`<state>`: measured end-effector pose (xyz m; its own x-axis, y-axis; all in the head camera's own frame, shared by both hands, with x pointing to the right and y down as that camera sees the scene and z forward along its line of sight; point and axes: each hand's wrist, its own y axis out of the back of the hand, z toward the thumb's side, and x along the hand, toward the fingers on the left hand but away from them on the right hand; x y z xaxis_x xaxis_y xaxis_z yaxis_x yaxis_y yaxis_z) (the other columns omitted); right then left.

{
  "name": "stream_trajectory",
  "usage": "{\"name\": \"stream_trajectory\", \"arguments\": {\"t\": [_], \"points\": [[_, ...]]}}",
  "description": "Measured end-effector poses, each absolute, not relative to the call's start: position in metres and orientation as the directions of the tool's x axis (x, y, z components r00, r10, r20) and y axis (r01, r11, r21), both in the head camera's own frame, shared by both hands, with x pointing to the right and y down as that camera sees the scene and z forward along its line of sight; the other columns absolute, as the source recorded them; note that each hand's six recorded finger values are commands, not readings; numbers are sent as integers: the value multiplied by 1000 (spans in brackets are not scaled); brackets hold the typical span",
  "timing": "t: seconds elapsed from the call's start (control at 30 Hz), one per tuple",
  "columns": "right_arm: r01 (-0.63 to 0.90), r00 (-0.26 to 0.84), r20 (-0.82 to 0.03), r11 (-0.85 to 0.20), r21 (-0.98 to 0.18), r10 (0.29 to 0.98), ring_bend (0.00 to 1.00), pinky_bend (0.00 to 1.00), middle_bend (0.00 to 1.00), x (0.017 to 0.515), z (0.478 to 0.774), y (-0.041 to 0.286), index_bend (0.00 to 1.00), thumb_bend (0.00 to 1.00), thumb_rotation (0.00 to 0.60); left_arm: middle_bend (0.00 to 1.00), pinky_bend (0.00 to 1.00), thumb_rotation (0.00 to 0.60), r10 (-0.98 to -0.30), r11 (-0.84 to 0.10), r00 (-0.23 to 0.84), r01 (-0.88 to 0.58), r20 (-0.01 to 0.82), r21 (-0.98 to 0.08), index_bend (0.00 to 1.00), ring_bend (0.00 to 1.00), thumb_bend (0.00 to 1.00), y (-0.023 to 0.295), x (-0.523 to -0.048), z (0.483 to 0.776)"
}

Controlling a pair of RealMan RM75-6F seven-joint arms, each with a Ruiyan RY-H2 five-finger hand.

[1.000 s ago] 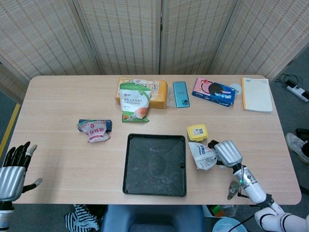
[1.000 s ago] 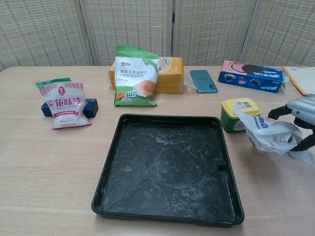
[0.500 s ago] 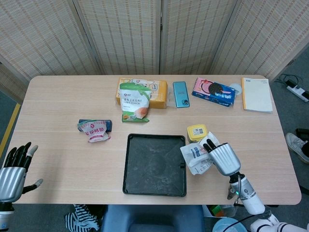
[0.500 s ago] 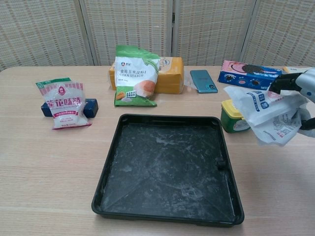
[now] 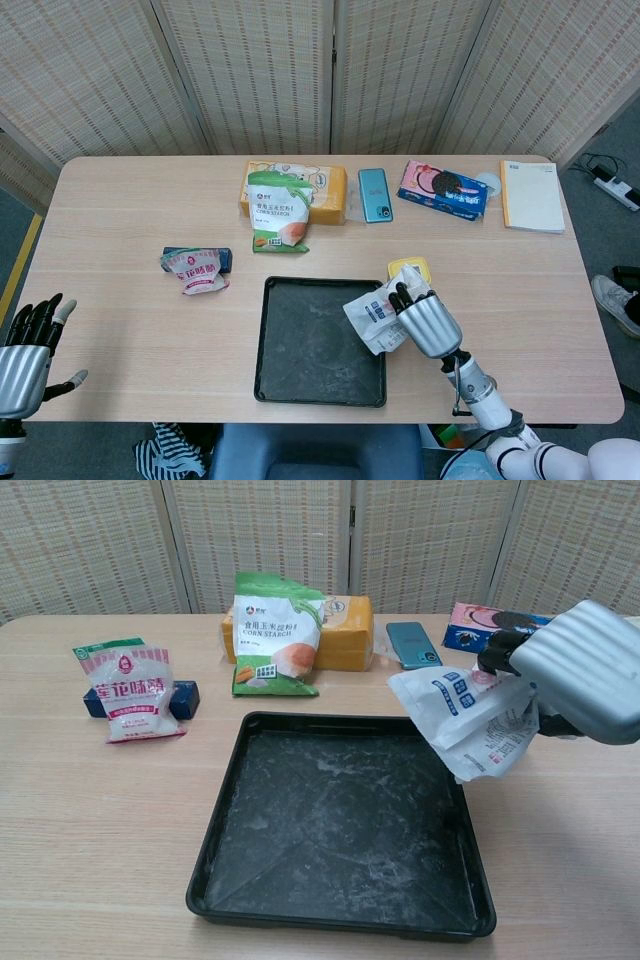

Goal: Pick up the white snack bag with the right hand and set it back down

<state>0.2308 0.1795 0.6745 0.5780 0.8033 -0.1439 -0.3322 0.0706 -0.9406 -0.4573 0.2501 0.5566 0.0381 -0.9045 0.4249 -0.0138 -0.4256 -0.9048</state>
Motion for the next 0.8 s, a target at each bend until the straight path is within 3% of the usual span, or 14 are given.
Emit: {"name": "stream_trajectory", "arguments": {"t": [0.57, 0.8], "points": [[-309, 714, 90, 428, -849, 694, 1000, 1000, 859, 221, 661, 201, 911, 366, 600, 0, 23, 600, -904, -426, 37, -16, 425, -905, 0, 65, 146, 251, -458, 556], [-292, 733, 109, 456, -841, 672, 1000, 1000, 859, 218, 664, 208, 911, 366, 600, 0, 24, 600, -905, -425, 39, -18, 424, -905, 0, 64, 146, 251, -458, 555]]}}
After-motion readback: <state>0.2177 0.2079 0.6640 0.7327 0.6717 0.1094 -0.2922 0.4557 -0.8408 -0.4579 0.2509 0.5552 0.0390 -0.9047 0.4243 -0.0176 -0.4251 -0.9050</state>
